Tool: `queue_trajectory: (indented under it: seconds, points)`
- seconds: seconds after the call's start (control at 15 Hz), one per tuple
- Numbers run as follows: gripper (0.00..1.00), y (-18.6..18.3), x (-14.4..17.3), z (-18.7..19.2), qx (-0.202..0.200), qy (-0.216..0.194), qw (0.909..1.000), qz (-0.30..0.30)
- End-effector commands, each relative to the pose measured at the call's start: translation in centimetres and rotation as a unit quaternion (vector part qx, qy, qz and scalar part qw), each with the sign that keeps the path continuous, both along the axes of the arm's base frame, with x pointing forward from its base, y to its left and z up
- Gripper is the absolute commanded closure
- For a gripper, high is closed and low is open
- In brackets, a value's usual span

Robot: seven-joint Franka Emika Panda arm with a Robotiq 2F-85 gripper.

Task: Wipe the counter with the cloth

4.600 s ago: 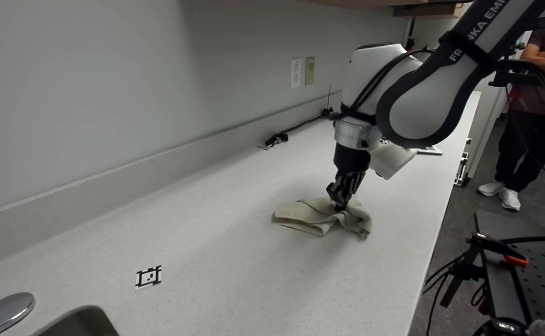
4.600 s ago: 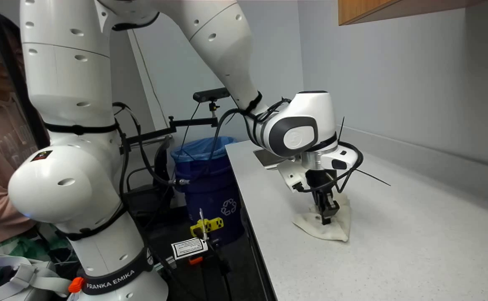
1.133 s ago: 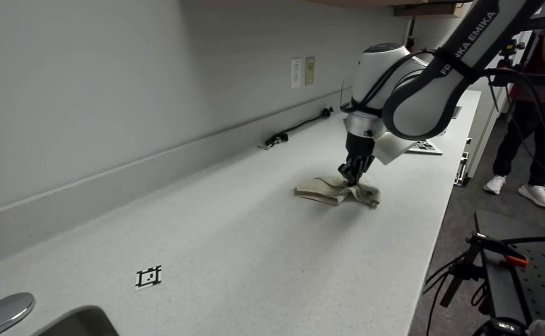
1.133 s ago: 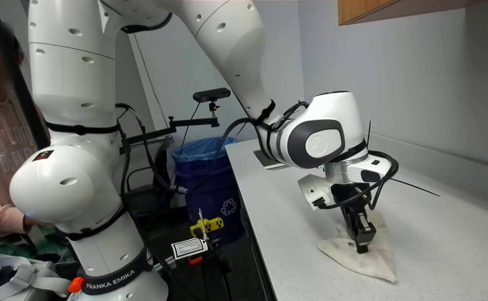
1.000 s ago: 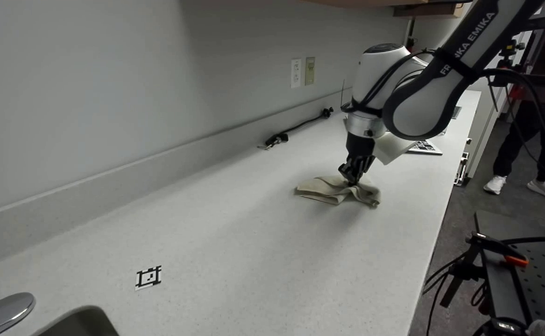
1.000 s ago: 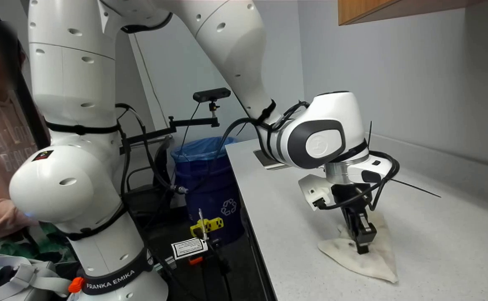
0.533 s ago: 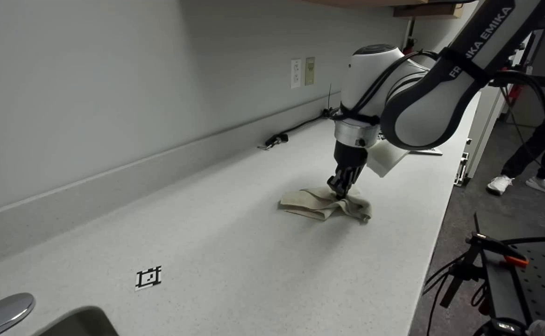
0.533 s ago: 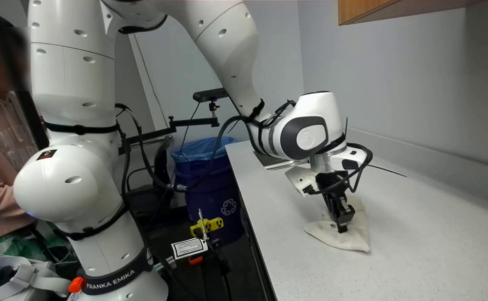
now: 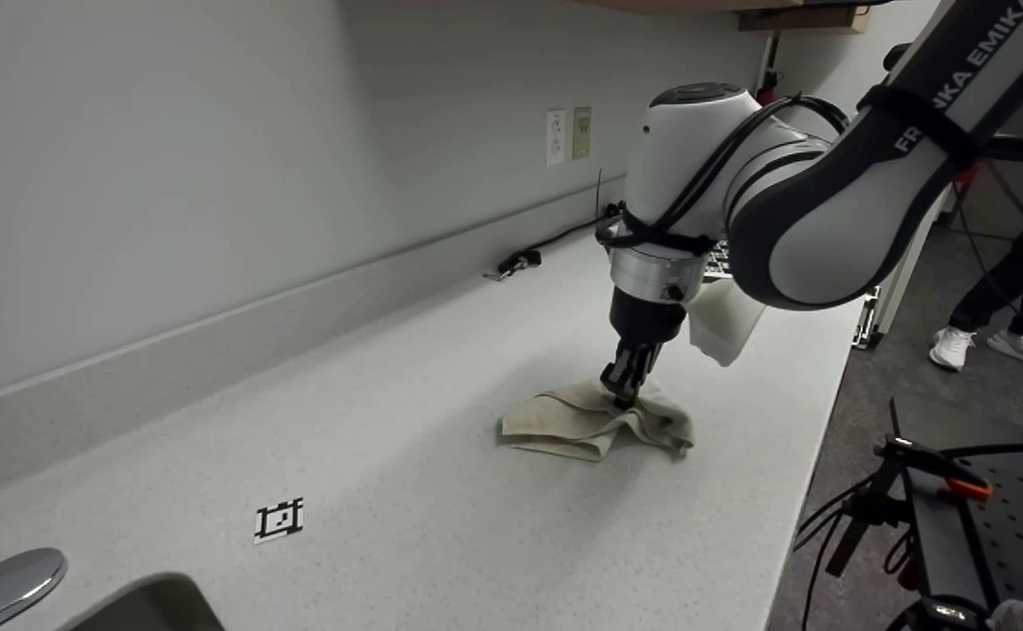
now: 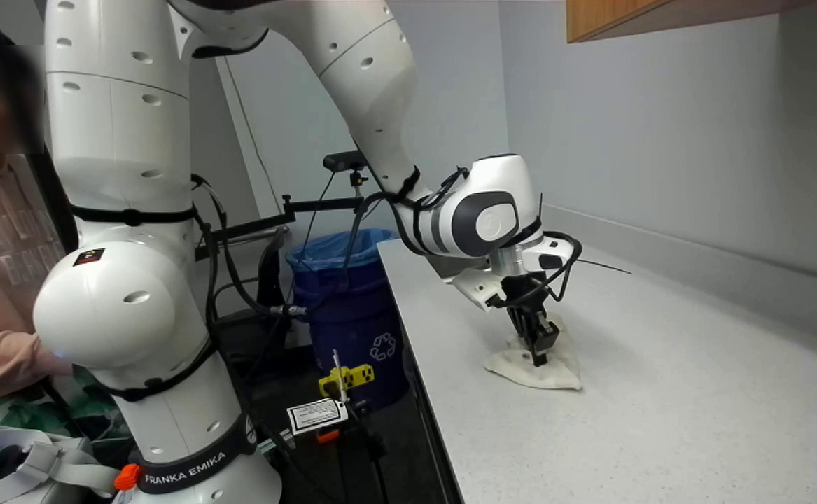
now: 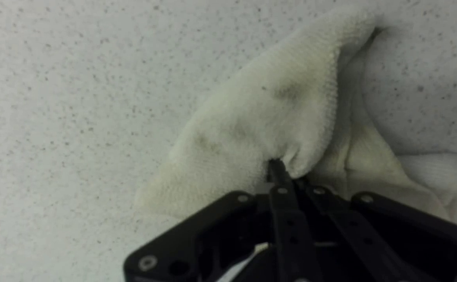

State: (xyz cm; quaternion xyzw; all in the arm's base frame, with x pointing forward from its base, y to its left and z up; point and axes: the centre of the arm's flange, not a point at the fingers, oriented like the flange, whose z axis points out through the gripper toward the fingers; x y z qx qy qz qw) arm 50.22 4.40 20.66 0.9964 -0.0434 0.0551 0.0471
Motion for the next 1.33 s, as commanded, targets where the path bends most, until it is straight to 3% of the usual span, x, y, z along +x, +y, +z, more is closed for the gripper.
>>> queue_trajectory:
  seconds: [0.0, 0.47, 0.67, 0.87, 1.27]
  points:
    - [0.99, -3.1, -0.1, -0.8, -0.008, 0.002, 0.9996, -0.027]
    - [0.99, -12.6, -0.1, 0.0, -0.021, -0.007, 0.9919, -0.125]
    - [0.99, -14.5, -0.6, -0.2, -0.022, 0.000, 0.9888, -0.148]
    - [0.99, -12.8, -0.7, -0.7, -0.021, 0.006, 0.9910, -0.132]
    - [0.99, -3.5, -1.9, -1.2, -0.010, 0.016, 0.9994, -0.028]
